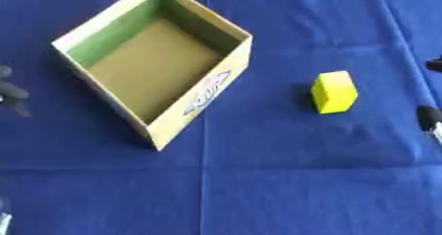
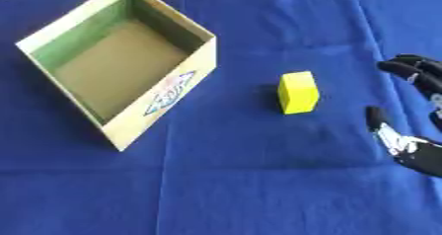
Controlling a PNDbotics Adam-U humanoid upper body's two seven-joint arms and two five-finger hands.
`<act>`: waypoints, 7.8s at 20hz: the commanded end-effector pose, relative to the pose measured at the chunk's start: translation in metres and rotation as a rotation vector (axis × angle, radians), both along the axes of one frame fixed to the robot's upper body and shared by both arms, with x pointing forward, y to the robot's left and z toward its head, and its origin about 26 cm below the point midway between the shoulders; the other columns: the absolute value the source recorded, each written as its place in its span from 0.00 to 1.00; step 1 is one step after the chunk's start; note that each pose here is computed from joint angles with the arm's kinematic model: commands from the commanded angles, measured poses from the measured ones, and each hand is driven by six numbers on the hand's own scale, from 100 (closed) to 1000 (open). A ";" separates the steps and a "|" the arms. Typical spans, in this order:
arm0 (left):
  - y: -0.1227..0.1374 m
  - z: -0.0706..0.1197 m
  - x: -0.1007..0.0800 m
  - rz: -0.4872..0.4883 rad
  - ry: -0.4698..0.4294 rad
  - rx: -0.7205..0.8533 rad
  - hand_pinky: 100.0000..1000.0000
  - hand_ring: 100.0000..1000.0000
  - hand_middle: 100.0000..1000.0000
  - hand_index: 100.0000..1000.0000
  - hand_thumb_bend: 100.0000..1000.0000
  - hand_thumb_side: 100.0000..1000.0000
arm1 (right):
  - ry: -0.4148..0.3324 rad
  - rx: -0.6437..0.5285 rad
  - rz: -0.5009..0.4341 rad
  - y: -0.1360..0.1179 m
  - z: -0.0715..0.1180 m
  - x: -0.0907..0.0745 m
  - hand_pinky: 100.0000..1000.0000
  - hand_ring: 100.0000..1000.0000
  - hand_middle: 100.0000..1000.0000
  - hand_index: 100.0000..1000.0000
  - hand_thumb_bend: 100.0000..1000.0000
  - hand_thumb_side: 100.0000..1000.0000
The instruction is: Pick up objects on the table and place them in the box.
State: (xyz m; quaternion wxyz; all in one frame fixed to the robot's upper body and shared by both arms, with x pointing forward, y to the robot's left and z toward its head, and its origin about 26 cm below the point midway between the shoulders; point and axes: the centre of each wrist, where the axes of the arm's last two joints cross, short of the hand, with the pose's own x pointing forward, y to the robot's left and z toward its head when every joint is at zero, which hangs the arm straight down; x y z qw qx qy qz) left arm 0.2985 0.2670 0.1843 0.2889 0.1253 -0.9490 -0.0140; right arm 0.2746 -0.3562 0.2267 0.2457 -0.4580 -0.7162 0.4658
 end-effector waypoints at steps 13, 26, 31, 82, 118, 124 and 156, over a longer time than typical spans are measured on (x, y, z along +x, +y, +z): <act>0.004 0.004 -0.003 -0.009 0.007 0.039 0.21 0.40 0.51 0.64 0.00 0.88 | 0.195 -0.272 -0.047 -0.003 0.079 -0.004 0.88 0.92 0.85 0.97 0.25 0.83; 0.002 -0.001 -0.004 -0.022 0.032 0.050 0.21 0.40 0.51 0.64 0.00 0.88 | 0.417 -0.331 -0.120 0.016 0.117 -0.003 0.87 0.92 0.85 0.98 0.50 0.59; 0.000 -0.001 -0.004 -0.035 0.037 0.052 0.21 0.40 0.51 0.63 0.00 0.88 | 0.448 -0.311 -0.114 0.025 0.125 -0.001 0.86 0.93 0.84 0.98 0.50 0.58; -0.009 0.008 0.000 -0.074 0.007 0.057 0.21 0.39 0.50 0.62 0.00 0.90 | 0.628 -0.402 -0.193 0.005 0.101 0.063 0.81 0.90 0.73 0.88 0.51 0.44; -0.011 0.009 0.001 -0.087 0.010 0.055 0.22 0.39 0.50 0.62 0.00 0.91 | 0.419 -0.216 -0.231 0.011 0.081 0.056 0.56 0.56 0.36 0.49 0.09 0.31; -0.011 0.008 0.001 -0.083 0.015 0.056 0.22 0.39 0.50 0.62 0.00 0.91 | 0.394 -0.151 -0.201 0.013 0.087 0.051 0.53 0.54 0.31 0.45 0.00 0.32; -0.009 0.005 -0.001 -0.087 0.048 0.065 0.23 0.40 0.50 0.62 0.00 0.91 | 0.126 0.031 -0.013 0.039 0.160 0.007 0.49 0.52 0.26 0.38 0.00 0.38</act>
